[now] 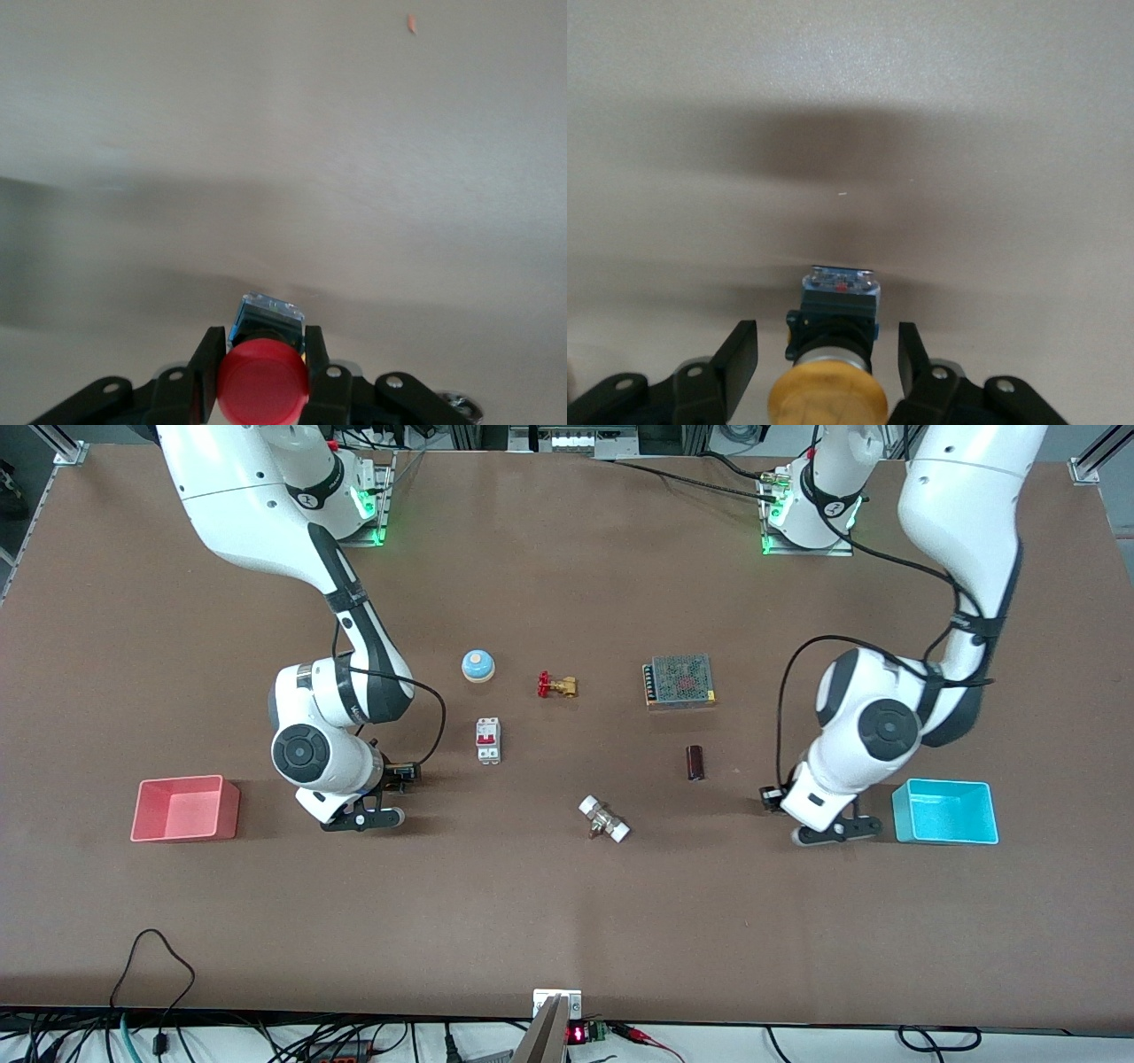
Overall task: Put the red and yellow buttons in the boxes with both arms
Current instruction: 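Carry the red button to the cyan box while the right gripper carries yellow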
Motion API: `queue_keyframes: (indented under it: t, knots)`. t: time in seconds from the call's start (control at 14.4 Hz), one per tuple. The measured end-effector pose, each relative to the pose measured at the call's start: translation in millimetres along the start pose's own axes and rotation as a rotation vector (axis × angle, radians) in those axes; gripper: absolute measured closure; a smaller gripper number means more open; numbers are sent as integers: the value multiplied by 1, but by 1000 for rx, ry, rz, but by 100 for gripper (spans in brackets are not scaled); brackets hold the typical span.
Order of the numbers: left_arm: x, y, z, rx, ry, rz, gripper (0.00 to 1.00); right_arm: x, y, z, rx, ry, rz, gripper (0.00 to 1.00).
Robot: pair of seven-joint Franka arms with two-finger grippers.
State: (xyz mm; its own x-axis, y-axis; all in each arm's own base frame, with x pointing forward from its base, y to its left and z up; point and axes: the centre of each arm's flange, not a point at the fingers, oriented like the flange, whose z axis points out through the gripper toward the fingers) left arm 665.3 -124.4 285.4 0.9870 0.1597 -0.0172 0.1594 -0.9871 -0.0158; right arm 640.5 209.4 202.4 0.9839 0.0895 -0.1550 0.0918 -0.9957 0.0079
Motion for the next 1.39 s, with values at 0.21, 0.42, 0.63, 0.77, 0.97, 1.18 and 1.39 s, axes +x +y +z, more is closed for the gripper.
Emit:
queue_keyframes:
  t: [0.21,0.42,0.63,0.77,0.97,1.18,1.39]
  knots:
    - [23,-48,-49,12,-14,-18,59,0,1,0,0,-1,1,40]
    - [35,-104,-57,13,-17,-29,59,1,3,-1,0,1,5,56]
    - [43,-165,-54,10,-22,-5,59,2,5,-2,1,3,7,56]
    - [47,-204,-52,7,-14,22,59,6,6,-10,2,19,10,56]
    - [48,-255,-33,1,19,53,59,16,30,-47,0,42,44,56]
    - [49,-271,-7,-5,26,60,59,23,98,-104,-22,41,109,56]
    - [49,-272,11,-35,42,72,59,23,173,-127,-55,51,147,56]
